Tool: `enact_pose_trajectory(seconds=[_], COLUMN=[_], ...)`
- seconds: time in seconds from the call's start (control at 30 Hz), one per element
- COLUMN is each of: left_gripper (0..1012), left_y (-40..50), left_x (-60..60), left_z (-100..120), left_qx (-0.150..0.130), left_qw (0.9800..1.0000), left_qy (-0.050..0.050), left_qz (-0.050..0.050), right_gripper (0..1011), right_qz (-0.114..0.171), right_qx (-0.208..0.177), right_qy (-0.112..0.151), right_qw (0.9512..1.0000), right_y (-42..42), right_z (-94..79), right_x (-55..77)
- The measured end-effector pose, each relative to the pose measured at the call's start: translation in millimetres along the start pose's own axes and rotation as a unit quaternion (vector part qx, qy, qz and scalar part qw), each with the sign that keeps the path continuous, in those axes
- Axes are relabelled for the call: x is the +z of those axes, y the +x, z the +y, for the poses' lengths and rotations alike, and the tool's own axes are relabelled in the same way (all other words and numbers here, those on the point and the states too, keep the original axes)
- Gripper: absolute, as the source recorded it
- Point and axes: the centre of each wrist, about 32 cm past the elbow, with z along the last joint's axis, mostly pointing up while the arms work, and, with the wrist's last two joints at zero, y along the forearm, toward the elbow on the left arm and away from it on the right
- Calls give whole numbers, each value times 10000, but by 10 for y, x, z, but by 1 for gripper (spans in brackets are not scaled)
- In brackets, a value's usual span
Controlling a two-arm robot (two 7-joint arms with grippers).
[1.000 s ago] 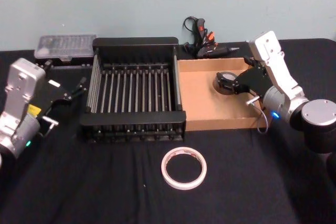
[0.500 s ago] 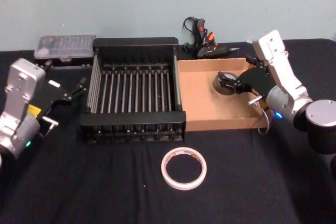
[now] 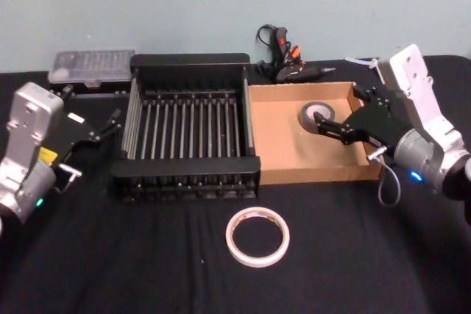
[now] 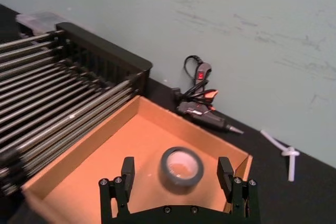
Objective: Pick up the white tape and place it into the black box , Pick up the silver tape and place it into the brown box.
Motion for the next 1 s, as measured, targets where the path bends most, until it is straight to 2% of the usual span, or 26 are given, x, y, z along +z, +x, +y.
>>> enact_pose_trajectory(seconds=[0.27, 0.5, 0.73, 1.0], left_gripper=[1001, 1001, 1001, 1001], left_y=[0, 0, 0, 0], left_x=[0, 0, 0, 0], left_z=[0, 0, 0, 0], left_qx=[0, 0, 0, 0], left_qw=[10000, 10000, 10000, 10000], left_qy=[0, 0, 0, 0], left_qz=[0, 0, 0, 0], right_gripper=[1002, 1002, 1002, 1002], right_qz=[73, 92, 87, 112], right_qx=[343, 677, 970, 1242], right_qy=[-262, -520, -756, -1015], right_qw=[9990, 9963, 9924, 9870], right_y=[-130, -262, -389, -537], right_z=[-257, -397, -484, -505], right_x=[110, 136, 104, 89])
